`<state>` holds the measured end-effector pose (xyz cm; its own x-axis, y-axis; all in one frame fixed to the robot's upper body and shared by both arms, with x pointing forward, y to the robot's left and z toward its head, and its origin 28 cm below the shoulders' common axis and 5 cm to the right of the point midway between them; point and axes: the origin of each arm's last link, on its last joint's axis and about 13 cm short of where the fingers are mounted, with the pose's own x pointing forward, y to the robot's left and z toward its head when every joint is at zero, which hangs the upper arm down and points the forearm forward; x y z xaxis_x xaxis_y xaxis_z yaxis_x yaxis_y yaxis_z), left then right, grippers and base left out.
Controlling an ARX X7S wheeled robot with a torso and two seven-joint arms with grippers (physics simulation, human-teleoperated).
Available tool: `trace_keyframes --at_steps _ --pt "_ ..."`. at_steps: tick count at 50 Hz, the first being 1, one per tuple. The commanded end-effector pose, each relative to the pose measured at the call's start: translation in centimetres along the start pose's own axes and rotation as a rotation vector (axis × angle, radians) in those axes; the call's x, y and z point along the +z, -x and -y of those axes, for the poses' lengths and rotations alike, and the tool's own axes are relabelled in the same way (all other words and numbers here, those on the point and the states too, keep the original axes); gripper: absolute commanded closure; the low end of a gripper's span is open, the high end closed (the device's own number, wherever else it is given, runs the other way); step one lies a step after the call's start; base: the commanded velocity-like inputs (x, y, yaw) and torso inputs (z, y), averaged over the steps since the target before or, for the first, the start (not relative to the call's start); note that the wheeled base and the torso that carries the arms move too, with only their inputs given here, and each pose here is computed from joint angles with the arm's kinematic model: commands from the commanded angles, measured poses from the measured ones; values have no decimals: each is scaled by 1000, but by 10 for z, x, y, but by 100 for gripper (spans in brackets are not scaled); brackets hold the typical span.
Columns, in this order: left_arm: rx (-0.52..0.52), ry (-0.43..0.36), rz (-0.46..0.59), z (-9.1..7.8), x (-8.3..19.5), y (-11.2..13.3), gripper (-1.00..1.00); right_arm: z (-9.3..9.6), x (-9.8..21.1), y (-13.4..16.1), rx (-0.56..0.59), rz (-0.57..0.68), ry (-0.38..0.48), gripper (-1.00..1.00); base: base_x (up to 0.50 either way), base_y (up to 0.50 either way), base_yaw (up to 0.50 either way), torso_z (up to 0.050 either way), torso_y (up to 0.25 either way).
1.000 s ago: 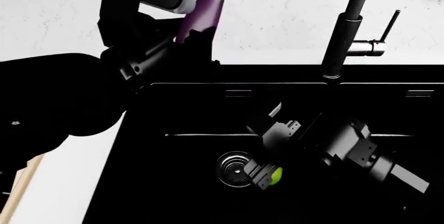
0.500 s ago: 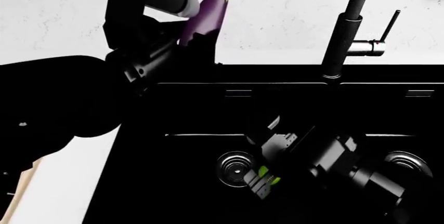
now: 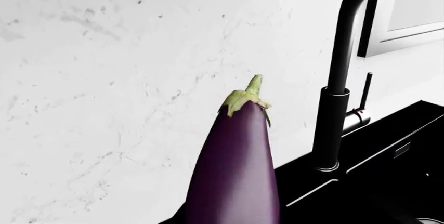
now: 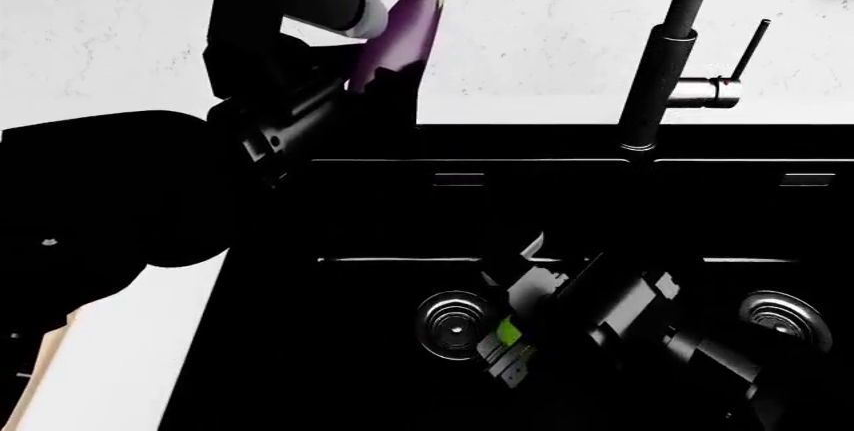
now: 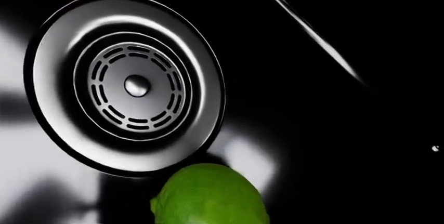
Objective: Pick the vegetables from the sink and place them on the cutting board.
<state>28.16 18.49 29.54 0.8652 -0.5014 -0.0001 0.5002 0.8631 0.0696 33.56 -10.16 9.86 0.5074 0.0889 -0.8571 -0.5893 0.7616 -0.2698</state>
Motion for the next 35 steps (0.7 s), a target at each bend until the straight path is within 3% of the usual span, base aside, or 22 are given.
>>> trace_keyframes --at_steps 1,11,25,35 --pt "5 10 9 0 3 2 100 0 -5 -2 3 -24 -18 100 0 0 0 0 0" --pt "7 17 16 -1 4 4 100 1 -1 5 4 16 -38 100 0 0 0 0 0" --pt "-18 48 82 -5 5 5 100 6 26 82 -24 370 -75 100 0 0 0 0 0" --pt "24 66 101 -14 -1 3 100 2 39 122 -49 514 -43 100 0 0 0 0 22"
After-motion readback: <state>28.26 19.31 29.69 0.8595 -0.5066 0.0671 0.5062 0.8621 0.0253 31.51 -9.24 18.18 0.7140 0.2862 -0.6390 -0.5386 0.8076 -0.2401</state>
